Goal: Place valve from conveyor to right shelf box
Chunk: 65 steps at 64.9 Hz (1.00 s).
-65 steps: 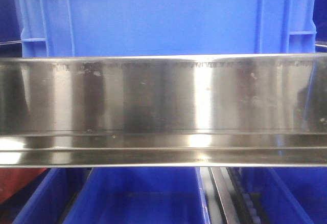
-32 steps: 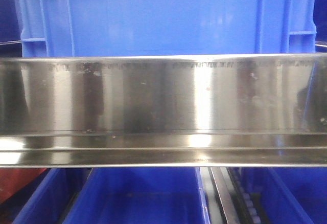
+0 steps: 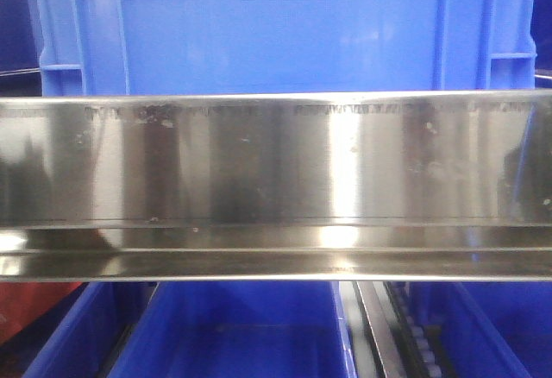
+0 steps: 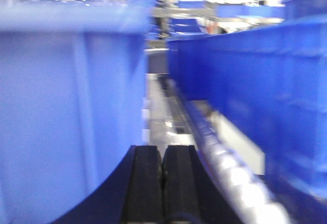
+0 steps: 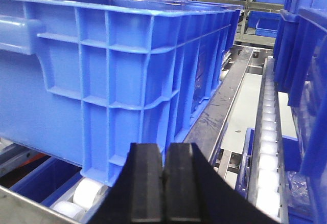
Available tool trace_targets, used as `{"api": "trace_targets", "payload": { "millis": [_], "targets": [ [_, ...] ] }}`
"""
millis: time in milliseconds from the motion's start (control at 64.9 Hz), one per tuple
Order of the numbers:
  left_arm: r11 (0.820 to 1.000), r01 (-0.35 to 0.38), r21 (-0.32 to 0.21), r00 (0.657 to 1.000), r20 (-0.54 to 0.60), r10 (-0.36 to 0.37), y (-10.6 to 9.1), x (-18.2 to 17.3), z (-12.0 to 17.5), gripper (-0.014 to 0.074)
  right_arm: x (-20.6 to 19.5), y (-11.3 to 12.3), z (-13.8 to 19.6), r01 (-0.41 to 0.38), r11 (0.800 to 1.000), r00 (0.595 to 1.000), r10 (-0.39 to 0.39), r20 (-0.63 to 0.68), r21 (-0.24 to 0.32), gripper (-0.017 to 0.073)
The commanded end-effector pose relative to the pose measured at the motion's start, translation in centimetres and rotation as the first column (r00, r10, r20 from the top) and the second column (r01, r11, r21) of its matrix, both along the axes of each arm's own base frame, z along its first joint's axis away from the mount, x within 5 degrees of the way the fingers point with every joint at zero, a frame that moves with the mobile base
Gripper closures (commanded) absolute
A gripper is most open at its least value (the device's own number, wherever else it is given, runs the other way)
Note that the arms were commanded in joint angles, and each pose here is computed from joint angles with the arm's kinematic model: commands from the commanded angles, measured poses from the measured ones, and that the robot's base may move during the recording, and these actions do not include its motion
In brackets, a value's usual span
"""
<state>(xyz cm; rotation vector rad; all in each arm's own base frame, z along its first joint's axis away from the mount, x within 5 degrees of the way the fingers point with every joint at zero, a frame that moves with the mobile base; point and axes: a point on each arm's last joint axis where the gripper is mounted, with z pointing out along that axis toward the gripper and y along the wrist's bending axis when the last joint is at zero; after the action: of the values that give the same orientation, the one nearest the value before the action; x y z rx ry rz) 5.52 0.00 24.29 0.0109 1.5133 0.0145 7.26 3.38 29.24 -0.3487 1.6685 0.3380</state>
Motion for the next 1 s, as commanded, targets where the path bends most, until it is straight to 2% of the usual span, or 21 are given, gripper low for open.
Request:
{"api": "trace_targets", "payload": {
  "millis": [0, 108, 154, 200, 262, 986],
  "targets": [
    [1.000, -0.028, -0.005, 0.999, 0.037, 0.029, 0.2, -0.1, -1.2, 0.0705, 0.0, -0.1, 0.2, 0.007, 1.000, 0.999, -0.007, 0.032, -0.001, 0.0715],
    [0.999, -0.046, -0.005, 0.999, 0.030, 0.046, 0.3, 0.1, -3.0, 0.0705, 0.0, -0.1, 0.2, 0.007, 1.000, 0.999, -0.007, 0.032, -0.001, 0.0715],
    [0.999, -0.046, -0.010, 0.997, 0.064, 0.047, 0.3, 0.1, -2.7, 0.0705, 0.0, -0.1, 0.2, 0.007, 1.000, 0.999, -0.007, 0.032, -0.001, 0.0715],
    [0.999, -0.045, -0.010, 0.999, 0.013, 0.045, 0.3, 0.1, -3.1, 0.0705, 0.0, -0.1, 0.2, 0.007, 1.000, 0.999, -0.007, 0.032, -0.001, 0.0715],
    [0.999, -0.043, -0.010, 0.999, 0.003, 0.043, 0.3, 0.1, -3.2, 0.0705, 0.0, -0.1, 0.3, 0.008, 1.000, 0.999, -0.008, 0.038, 0.002, 0.0715],
    [0.999, -0.043, -0.010, 0.999, 0.023, 0.044, 0.3, 0.1, -3.0, 0.0705, 0.0, -0.1, 0.3, 0.008, 1.000, 0.999, -0.008, 0.040, 0.003, 0.0715]
  ]
}}
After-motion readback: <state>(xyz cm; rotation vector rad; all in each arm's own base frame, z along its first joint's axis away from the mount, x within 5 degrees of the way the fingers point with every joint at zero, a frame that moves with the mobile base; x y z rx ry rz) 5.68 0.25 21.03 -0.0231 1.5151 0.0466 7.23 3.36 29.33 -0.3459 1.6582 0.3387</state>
